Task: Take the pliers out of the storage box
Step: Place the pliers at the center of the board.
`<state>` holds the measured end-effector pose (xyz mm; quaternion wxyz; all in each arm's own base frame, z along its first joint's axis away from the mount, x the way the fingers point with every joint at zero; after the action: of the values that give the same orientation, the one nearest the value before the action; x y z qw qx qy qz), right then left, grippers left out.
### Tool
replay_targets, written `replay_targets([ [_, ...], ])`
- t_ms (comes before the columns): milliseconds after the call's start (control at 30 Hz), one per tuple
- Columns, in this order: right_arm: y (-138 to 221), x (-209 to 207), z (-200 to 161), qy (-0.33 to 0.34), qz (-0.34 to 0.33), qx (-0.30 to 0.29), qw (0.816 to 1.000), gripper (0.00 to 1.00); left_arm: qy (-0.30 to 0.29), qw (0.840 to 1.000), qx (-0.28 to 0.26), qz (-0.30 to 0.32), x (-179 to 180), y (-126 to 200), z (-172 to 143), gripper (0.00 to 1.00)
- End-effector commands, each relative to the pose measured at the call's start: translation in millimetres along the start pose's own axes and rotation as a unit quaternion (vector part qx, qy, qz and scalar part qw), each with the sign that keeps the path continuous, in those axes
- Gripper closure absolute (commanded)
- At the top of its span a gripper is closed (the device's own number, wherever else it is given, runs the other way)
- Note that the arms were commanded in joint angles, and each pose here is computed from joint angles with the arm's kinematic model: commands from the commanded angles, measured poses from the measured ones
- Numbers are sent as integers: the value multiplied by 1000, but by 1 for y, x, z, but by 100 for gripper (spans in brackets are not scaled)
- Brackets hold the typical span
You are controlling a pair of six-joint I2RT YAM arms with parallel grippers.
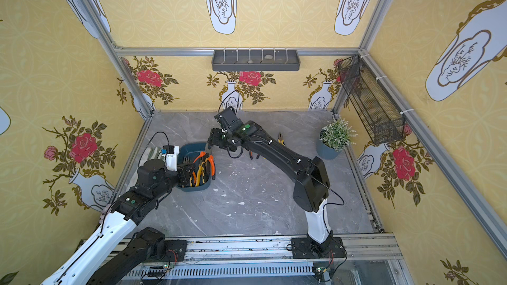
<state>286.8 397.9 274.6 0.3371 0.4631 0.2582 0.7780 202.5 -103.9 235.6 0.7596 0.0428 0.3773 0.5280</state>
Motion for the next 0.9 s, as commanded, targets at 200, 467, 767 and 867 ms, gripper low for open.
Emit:
replay_targets([
  [200,-28,2,5,-33,32,34,998,30,-4,999,-29,-13,-4,2,4,100],
  [467,-44,-3,-1,-48,42,56,996,31,-5,999,-36,-13,-4,6,5,100],
  [767,-51,-7,-14,-59,55,67,995,36,-6,999,-32,-8,-3,3,4,100],
  [867,-55,-8,-16,-64,58,69,994,38,-6,999,-31,-9,-3,3,4,100],
])
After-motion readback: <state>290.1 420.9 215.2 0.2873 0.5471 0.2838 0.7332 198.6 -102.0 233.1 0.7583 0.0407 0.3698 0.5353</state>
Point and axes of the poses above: each gripper's point midway between its finger pads, its own y axis back along the fingers, its own x axis along the line the jaws close on, z = x × y, the point moved 7 cm from there along y, back along the fingers, and after that the axes turned 9 degrees about y, right-handed, at the moved point
